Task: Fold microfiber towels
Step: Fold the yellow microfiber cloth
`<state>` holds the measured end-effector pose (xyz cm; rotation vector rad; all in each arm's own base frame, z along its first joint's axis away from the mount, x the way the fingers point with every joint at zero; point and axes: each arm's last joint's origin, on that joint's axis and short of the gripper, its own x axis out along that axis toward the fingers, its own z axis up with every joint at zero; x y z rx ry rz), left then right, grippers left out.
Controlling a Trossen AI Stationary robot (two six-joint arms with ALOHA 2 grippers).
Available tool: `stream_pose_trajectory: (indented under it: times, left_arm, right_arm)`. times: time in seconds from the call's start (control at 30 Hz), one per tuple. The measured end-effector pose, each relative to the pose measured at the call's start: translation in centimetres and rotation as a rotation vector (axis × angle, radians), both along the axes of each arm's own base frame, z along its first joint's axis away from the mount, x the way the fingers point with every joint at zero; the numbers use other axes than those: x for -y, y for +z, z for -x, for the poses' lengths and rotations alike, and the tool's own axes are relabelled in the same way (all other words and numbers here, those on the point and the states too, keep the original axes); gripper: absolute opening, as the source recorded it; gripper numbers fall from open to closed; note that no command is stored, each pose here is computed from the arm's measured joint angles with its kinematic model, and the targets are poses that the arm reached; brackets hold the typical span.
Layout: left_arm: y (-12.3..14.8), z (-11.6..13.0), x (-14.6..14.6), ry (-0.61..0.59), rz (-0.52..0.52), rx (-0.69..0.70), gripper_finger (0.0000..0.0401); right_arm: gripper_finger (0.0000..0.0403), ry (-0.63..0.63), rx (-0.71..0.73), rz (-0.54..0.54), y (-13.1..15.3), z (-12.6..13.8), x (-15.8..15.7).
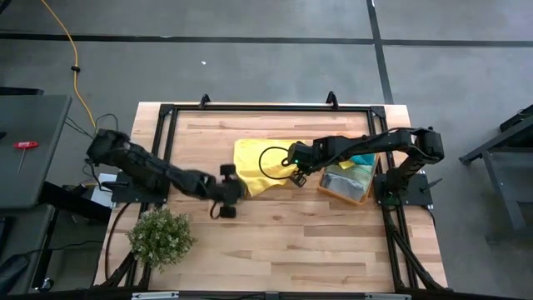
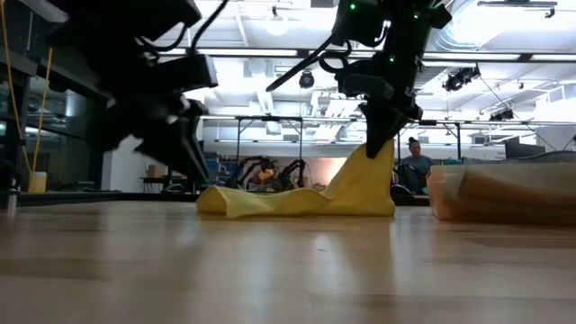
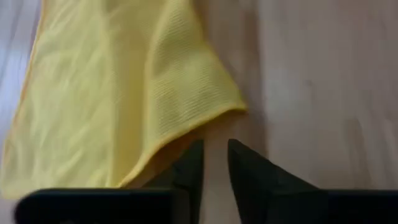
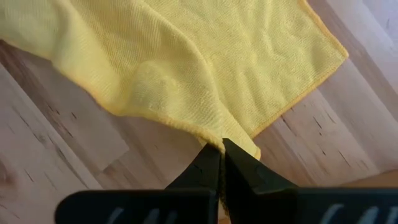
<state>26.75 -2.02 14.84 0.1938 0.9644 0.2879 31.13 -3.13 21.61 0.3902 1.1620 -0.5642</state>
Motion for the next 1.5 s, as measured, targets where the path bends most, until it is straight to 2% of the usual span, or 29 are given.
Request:
stream_pose_trajectory:
  times: [0.23, 0.33, 0.47, 0.6, 0.8, 0.9, 1.0, 1.27, 1.37, 1.5]
  left_arm:
    - [-1.8, -2.6, 3.6, -0.202, -0.258, -0.102, 0.0148]
    - [-2.7, -3.4, 4.4, -0.278, -0.402, -0.246, 0.0179]
    - [-3.7, -3.8, 4.8, -0.343, -0.558, -0.456, 0.0201]
    - [-4.3, -4.2, 5.0, -0.377, -0.659, -0.531, 0.0204]
    - [-4.5, -5.0, 4.0, -0.421, -0.67, -0.553, 0.02]
    - [-4.5, -5.6, 3.2, -0.421, -0.67, -0.536, 0.02]
    - [-4.4, -6.2, 2.8, -0.469, -0.673, -0.513, 0.02]
    - [-3.9, -6.7, 3.0, -0.519, -0.643, -0.448, 0.0196]
    - [-3.5, -6.7, 4.0, -0.563, -0.612, -0.399, 0.0175]
    - [-3.3, -6.6, 4.4, -0.576, -0.602, -0.383, 0.0125]
  right_arm:
    - [0.0, -0.007, 0.007, -0.001, 0.0, -0.1, 0.0]
    - [0.0, -0.007, 0.007, -0.001, 0.0, -0.1, 0.0]
    - [0.0, 0.0, 0.01, 0.003, 0.1, -0.1, 0.0]
    - [0.0, 0.014, 0.019, 0.009, 0.1, -0.2, 0.0]
    - [0.0, 0.013, 0.037, 0.01, 0.1, -0.4, 0.0]
    - [0.0, 0.014, 0.037, 0.01, 0.1, -0.4, 0.0]
    - [0.0, 0.015, 0.039, 0.011, 0.2, -0.4, 0.0]
    - [0.0, 0.016, 0.036, 0.01, 0.1, -0.4, 0.0]
    - [0.0, 0.016, 0.036, 0.011, 0.1, -0.4, 0.0]
    - [0.0, 0.016, 0.035, 0.01, 0.1, -0.4, 0.0]
